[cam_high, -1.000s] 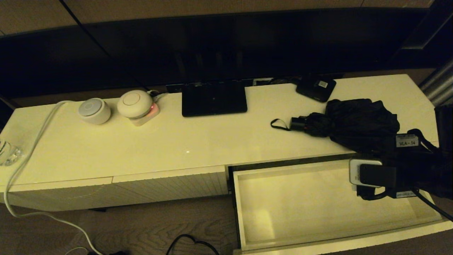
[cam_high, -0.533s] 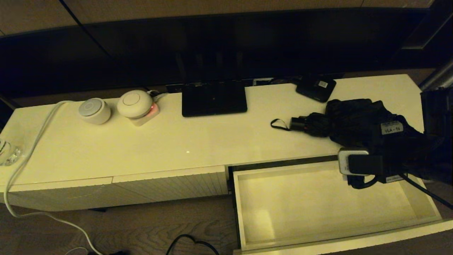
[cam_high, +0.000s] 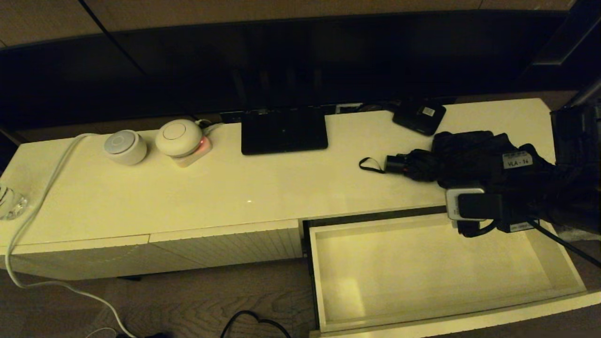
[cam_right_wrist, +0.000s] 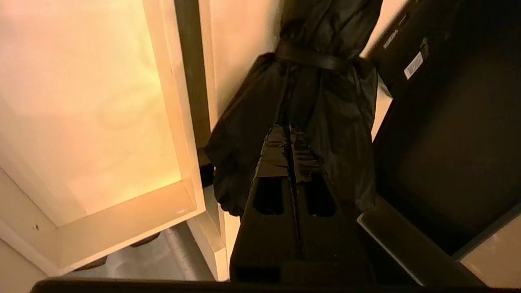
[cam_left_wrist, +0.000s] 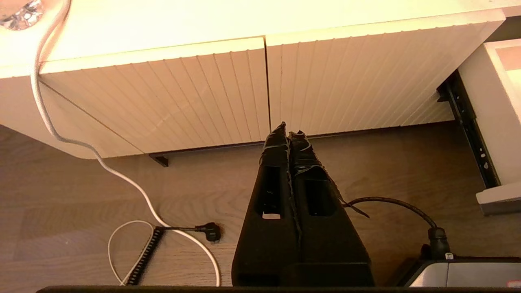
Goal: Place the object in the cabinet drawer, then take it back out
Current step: Put the umbrella in the drawer
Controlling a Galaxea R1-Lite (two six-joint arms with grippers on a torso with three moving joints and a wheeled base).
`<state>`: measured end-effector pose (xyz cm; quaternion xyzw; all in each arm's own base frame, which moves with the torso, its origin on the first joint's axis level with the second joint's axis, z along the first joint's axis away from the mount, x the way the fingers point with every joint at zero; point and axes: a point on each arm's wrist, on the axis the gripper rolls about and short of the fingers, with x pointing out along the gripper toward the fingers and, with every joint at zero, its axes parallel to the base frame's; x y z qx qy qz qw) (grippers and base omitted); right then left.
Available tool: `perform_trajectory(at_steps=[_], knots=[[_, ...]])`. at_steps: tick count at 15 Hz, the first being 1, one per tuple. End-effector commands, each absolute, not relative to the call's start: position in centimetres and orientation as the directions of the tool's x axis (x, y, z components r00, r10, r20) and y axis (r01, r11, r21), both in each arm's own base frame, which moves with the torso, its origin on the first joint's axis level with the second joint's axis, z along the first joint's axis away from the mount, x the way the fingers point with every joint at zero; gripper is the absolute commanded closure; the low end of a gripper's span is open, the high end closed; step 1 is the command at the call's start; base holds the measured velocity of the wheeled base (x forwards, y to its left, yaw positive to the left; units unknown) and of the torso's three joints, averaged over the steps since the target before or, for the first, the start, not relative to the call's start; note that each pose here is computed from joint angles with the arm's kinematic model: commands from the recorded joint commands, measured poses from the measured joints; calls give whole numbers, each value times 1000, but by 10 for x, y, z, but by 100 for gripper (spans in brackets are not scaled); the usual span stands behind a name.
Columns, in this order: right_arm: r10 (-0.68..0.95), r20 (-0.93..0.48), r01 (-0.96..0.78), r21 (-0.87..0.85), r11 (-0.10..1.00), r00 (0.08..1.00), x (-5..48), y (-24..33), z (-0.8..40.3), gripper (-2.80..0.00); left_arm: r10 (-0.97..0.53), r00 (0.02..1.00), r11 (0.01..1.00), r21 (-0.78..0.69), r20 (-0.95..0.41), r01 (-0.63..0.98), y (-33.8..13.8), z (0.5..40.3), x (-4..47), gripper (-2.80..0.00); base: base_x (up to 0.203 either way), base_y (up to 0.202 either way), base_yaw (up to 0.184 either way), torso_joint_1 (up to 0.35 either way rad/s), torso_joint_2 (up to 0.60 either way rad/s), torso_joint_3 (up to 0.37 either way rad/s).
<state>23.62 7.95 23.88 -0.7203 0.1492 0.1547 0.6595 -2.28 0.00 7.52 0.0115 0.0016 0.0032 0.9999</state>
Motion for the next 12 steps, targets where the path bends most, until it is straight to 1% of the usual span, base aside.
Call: perform_trajectory(at_steps=[1,4,5,7,9,12], knots=[[-24,-425,-425,-902,-79,905,242,81,240,0,8,1000,1000,23,-6,-8,0,74,-23,0,0,0,0,0,0,0],[-62,-492,-493,-870,11,868,253,85,241,0,8,1000,1000,23,-6,-8,0,74,-23,0,0,0,0,0,0,0],[-71,-524,-523,-852,32,849,253,85,243,-280,8,1000,1000,23,-6,-8,0,74,-23,0,0,0,0,0,0,0],[-80,-563,-560,-827,50,823,253,85,247,-280,8,1000,1000,23,-6,-8,0,74,-23,0,0,0,0,0,0,0],[-99,-581,-569,-812,131,808,258,87,244,-280,8,1000,1000,23,-6,-8,0,74,-23,0,0,0,0,0,0,0],[-104,-587,-574,-808,136,803,265,90,241,-280,8,1000,1000,23,-6,-8,0,74,-23,0,0,0,0,0,0,0]])
